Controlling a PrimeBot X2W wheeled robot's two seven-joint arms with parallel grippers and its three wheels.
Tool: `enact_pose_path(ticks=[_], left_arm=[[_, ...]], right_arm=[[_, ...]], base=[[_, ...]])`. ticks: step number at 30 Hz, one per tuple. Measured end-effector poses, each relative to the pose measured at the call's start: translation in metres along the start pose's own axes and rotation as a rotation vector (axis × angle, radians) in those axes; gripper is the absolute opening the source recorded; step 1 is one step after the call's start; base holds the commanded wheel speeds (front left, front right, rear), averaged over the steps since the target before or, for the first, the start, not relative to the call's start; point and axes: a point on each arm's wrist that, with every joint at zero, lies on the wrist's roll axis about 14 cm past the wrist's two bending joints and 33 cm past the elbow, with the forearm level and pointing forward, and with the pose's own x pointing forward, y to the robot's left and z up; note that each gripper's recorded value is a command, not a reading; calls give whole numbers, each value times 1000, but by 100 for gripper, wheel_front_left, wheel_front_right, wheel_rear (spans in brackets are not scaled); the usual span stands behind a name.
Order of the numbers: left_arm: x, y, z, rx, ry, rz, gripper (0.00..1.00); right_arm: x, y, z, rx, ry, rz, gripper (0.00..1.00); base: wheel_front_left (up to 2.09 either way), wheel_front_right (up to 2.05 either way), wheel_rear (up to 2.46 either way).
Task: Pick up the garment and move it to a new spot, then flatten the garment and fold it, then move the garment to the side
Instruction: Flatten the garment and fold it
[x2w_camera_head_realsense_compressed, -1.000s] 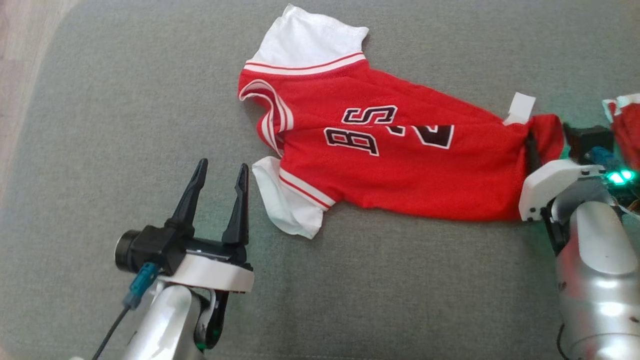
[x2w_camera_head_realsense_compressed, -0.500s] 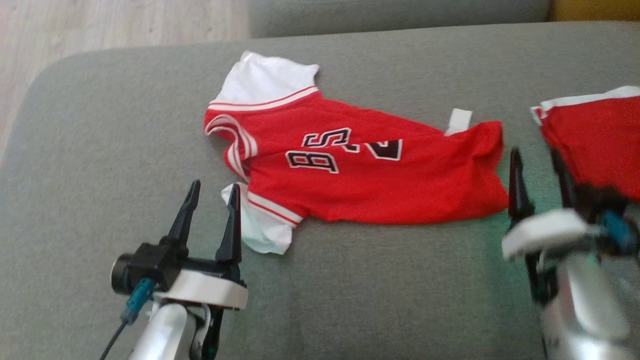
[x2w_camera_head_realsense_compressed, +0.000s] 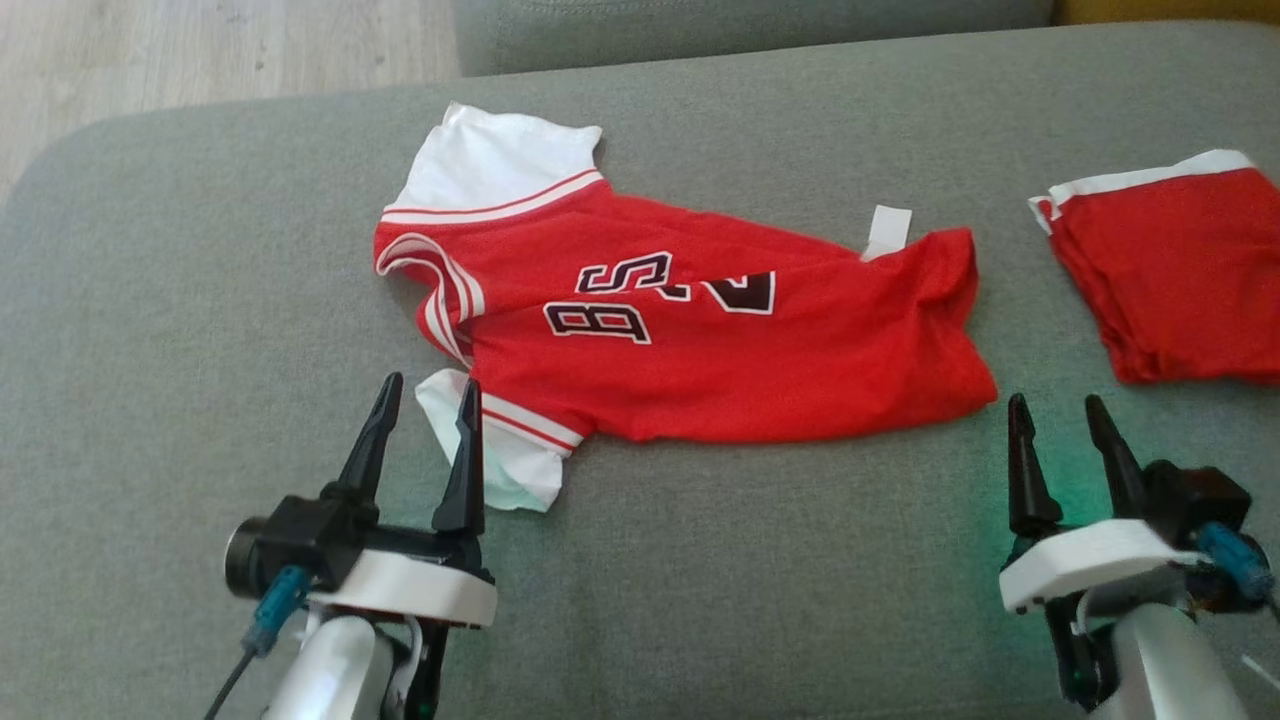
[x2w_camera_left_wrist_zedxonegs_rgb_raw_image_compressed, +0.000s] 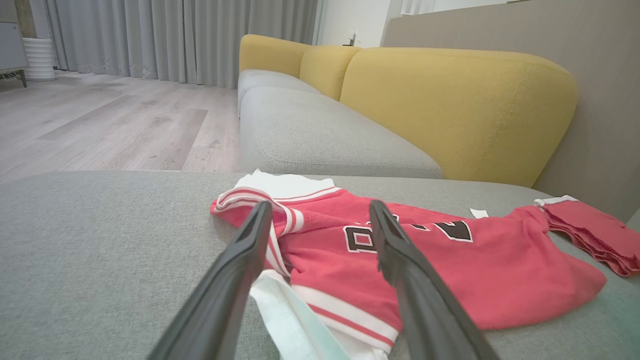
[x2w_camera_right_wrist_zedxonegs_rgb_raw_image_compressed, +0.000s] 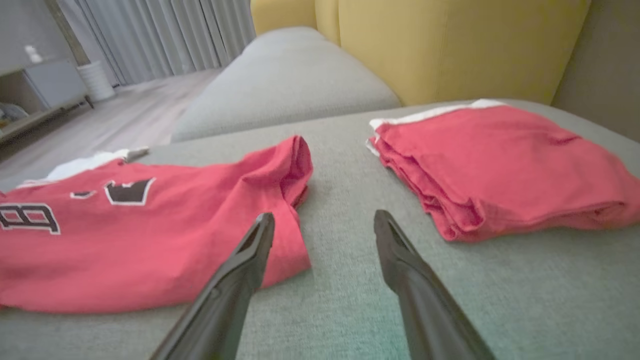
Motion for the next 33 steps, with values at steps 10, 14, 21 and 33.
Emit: enact_pose_path(ticks=[10, 14, 21, 33], left_arm=[[-2, 15, -9, 3, 24, 34, 100], [-1, 21, -7, 7, 21, 50, 100], [-1, 23, -7, 8, 20, 56, 100], [1, 15, -6, 12, 20, 31, 100]], right_arm=[[28, -1, -31, 85, 165, -25, 100], [35, 13, -44, 86, 219, 11, 100], [35, 18, -61, 40, 282, 30, 100], [38, 8, -45, 4, 216, 8, 0]], base=[[0, 0, 0], [0, 0, 0], [0, 0, 0], [0, 0, 0]])
